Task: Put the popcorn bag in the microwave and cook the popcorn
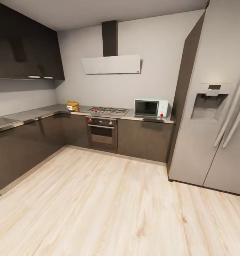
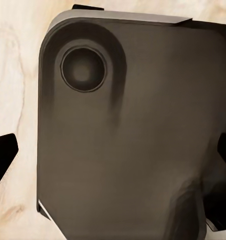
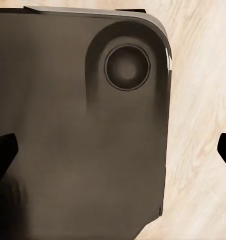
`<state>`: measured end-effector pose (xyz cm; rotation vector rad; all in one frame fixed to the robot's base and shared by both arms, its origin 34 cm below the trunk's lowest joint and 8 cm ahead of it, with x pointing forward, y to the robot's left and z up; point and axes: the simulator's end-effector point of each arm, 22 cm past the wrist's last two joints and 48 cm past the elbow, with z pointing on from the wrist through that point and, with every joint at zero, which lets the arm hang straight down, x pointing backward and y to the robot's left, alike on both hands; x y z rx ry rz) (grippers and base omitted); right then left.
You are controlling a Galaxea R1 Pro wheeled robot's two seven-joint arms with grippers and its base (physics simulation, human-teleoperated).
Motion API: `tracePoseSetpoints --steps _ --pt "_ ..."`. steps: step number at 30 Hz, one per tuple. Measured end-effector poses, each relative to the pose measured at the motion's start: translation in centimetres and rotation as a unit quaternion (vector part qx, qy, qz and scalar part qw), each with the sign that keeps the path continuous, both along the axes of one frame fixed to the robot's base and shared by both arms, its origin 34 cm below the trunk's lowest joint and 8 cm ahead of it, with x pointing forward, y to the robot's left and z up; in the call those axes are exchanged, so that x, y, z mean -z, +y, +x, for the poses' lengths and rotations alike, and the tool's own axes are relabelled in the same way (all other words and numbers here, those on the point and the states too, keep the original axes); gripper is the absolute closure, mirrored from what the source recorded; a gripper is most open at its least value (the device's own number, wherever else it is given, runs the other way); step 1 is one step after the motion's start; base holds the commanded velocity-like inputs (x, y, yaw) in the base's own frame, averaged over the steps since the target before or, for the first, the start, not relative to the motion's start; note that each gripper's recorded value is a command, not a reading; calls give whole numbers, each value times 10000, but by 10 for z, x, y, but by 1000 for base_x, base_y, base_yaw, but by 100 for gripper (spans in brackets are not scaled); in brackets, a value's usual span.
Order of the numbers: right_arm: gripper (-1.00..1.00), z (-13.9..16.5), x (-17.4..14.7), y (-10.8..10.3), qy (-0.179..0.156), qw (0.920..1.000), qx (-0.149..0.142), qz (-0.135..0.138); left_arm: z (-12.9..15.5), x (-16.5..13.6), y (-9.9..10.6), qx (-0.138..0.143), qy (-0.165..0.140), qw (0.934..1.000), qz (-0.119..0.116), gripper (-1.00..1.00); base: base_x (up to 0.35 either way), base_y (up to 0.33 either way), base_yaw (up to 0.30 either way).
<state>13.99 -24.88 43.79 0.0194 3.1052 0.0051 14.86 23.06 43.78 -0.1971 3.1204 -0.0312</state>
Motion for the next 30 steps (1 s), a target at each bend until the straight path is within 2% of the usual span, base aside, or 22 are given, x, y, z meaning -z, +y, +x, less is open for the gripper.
tracePoseSetpoints --steps 5,20,30 --pt "-100 0 0 0 -1 10000 2 -3 0 0 0 4 -3 10000 0 -100 90 0 -246" --pt "-100 0 0 0 -3 10000 -13 7 -1 0 0 13 5 10000 -2 -100 313 76 -245" --pt "-100 0 0 0 3 10000 -87 11 -1 0 0 14 13 10000 -3 -100 318 104 -39"
